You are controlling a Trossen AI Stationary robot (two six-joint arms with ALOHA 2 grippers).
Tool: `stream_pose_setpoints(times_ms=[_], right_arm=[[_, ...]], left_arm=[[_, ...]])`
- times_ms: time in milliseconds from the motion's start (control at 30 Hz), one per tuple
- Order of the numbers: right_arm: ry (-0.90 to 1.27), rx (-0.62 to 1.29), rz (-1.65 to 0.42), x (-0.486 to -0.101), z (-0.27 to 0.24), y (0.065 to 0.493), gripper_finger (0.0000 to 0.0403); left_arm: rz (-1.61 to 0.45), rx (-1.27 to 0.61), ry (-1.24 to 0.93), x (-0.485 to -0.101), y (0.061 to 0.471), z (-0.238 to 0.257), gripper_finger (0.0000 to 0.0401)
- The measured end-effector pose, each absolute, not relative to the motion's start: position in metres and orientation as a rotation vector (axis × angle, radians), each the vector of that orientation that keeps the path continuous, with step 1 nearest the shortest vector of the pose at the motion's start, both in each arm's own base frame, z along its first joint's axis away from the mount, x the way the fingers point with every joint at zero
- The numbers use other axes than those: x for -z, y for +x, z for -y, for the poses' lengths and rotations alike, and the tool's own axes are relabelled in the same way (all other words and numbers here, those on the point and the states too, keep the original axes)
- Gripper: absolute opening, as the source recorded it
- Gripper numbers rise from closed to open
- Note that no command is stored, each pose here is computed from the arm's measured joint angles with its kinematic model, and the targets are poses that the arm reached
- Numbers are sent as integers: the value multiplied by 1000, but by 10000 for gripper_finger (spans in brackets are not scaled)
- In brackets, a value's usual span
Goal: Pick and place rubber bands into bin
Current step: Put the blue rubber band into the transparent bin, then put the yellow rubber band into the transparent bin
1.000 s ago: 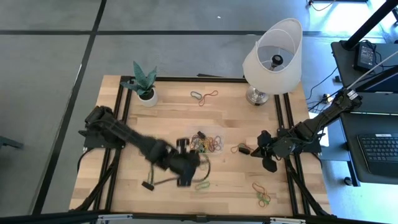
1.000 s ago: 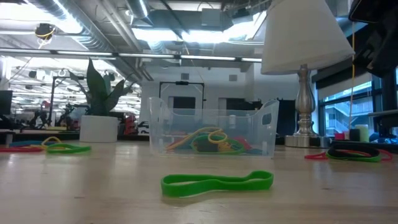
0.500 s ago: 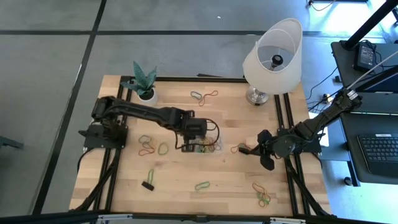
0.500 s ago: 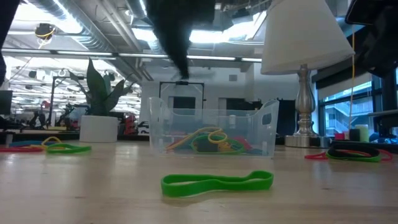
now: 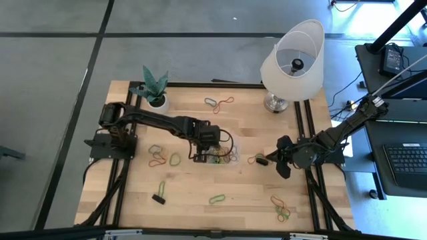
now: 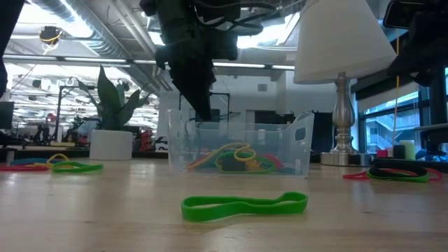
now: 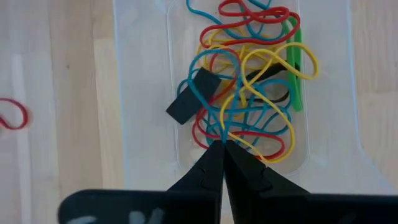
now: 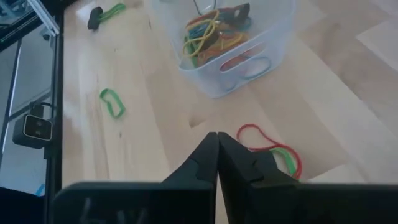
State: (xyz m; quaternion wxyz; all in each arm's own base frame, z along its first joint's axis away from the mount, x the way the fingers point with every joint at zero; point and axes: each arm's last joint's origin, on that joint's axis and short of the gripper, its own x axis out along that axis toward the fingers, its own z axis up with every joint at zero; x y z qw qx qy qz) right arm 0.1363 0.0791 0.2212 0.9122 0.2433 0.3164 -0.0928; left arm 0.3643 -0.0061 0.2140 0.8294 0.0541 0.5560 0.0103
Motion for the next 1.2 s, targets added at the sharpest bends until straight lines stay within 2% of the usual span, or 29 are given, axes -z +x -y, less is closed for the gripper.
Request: stream_pose_setpoints(times_ms=[367,533,667,800,933,1067,1200], right_arm=[[513,186,-638,-222,-80,137,14],[536,193,-636,-222,-80,137,14],[512,184,-638,-222,-80,137,14],[503,181,-638,-222,-80,137,14],[488,174,-637,-223,-80,137,14],[536,157,-617,-225,-83,142,4],[508,145,-723,-232,-94,150,3]], left_arm=[[-1183,-39,98,-214,364,-6,74],[-1179,-56,94,-216,363,-8,85],[-1150,-63,75,-229,361,-4,64],[-1082,-35,93,-248,359,15,11],[-1051,0,121,-256,357,39,2],[-1045,-21,59,-256,353,66,2],[-1021,-85,43,-257,346,92,1]])
